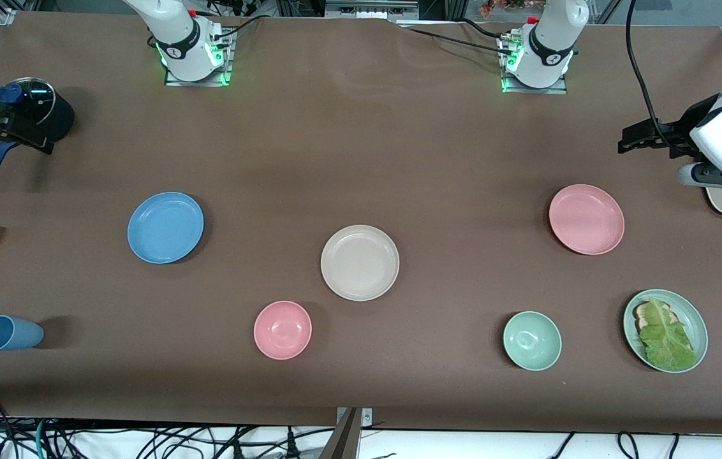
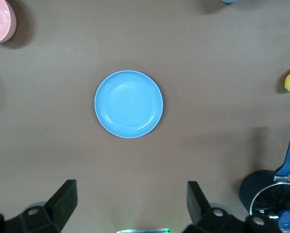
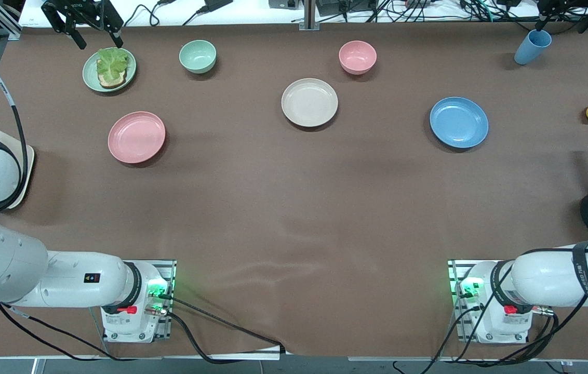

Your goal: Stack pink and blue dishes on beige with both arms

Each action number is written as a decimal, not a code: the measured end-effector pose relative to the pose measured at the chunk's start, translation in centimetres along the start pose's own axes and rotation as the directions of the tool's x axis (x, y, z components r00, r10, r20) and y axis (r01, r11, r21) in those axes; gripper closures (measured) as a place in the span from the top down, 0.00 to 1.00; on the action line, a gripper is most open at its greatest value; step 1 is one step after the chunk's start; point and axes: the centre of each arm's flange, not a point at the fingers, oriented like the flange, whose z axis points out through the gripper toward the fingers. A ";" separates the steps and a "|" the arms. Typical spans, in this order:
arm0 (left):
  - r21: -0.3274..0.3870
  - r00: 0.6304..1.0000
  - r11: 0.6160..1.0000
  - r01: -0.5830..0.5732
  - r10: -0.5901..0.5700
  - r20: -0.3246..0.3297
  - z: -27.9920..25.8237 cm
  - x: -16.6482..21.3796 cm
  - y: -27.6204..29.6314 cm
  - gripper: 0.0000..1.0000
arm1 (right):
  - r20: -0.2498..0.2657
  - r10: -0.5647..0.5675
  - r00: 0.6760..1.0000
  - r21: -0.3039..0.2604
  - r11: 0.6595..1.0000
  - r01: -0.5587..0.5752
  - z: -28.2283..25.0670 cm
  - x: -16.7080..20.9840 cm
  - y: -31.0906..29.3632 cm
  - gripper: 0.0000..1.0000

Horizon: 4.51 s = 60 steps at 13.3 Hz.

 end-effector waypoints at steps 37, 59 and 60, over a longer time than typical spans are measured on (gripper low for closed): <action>0.004 0.999 0.999 -0.036 0.035 0.030 6.0 6.7 1.9 1.00 | 0.008 -0.008 1.000 -0.001 1.000 0.008 0.1 -0.1 -0.4 1.00; -0.078 0.988 0.986 -0.147 0.143 -0.059 22.9 7.7 -16.5 1.00 | 0.009 -0.008 1.000 -0.001 1.000 0.008 0.1 -0.1 -0.4 1.00; -0.076 0.986 0.985 -0.153 0.148 -0.072 23.5 7.1 -16.9 1.00 | 0.009 -0.008 1.000 -0.001 1.000 0.008 0.1 -0.1 -0.4 1.00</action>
